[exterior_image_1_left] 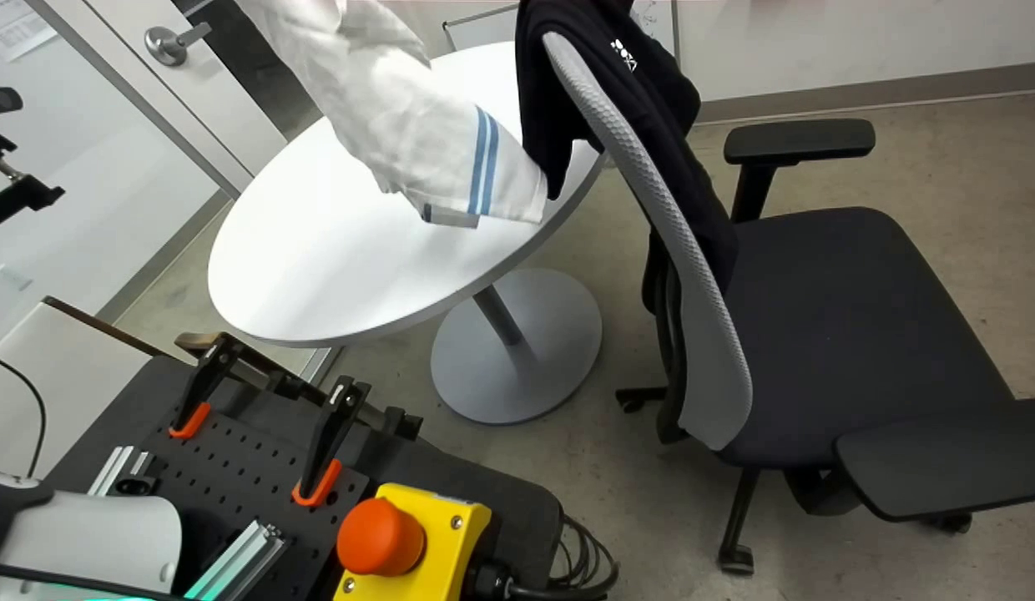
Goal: Hang the towel on the backrest of the chair
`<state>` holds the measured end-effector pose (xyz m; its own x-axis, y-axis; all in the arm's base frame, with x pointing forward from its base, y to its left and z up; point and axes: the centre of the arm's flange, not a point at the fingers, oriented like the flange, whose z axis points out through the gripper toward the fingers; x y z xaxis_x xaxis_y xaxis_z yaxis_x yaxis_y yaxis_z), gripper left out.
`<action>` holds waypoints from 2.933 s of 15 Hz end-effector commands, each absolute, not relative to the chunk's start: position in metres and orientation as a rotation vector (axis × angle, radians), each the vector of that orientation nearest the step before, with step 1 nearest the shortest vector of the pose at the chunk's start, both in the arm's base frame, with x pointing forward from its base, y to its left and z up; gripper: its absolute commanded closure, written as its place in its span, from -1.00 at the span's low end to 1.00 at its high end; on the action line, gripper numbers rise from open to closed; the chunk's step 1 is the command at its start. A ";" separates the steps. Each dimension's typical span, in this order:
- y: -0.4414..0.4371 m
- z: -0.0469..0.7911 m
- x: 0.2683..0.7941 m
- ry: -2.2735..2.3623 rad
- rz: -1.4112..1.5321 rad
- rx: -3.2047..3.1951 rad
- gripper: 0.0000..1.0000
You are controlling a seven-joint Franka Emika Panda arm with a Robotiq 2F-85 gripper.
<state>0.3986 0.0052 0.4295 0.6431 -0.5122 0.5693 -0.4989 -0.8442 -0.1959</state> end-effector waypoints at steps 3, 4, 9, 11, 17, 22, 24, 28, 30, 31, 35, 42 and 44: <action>-0.001 0.540 0.336 1.050 -1.153 -2.684 0.99; -0.006 0.552 0.331 1.096 -1.166 -2.659 0.99; -0.045 0.588 0.327 1.359 -1.160 -2.538 0.99; -0.062 0.599 0.334 1.442 -1.184 -2.501 0.99; -0.102 0.590 0.369 1.604 -1.143 -2.510 0.99; -0.117 0.557 0.412 1.666 -1.029 -2.563 0.99; -0.124 0.548 0.430 1.681 -1.004 -2.572 0.99; -0.145 0.529 0.463 1.724 -0.939 -2.589 0.99; -0.161 0.517 0.478 1.757 -0.905 -2.601 0.99; -0.172 0.511 0.485 1.783 -0.886 -2.603 0.99; -0.219 0.502 0.503 1.874 -0.827 -2.575 0.99; -0.295 0.510 0.515 2.024 -0.813 -2.467 0.99; -0.305 0.499 0.519 2.052 -0.788 -2.473 0.99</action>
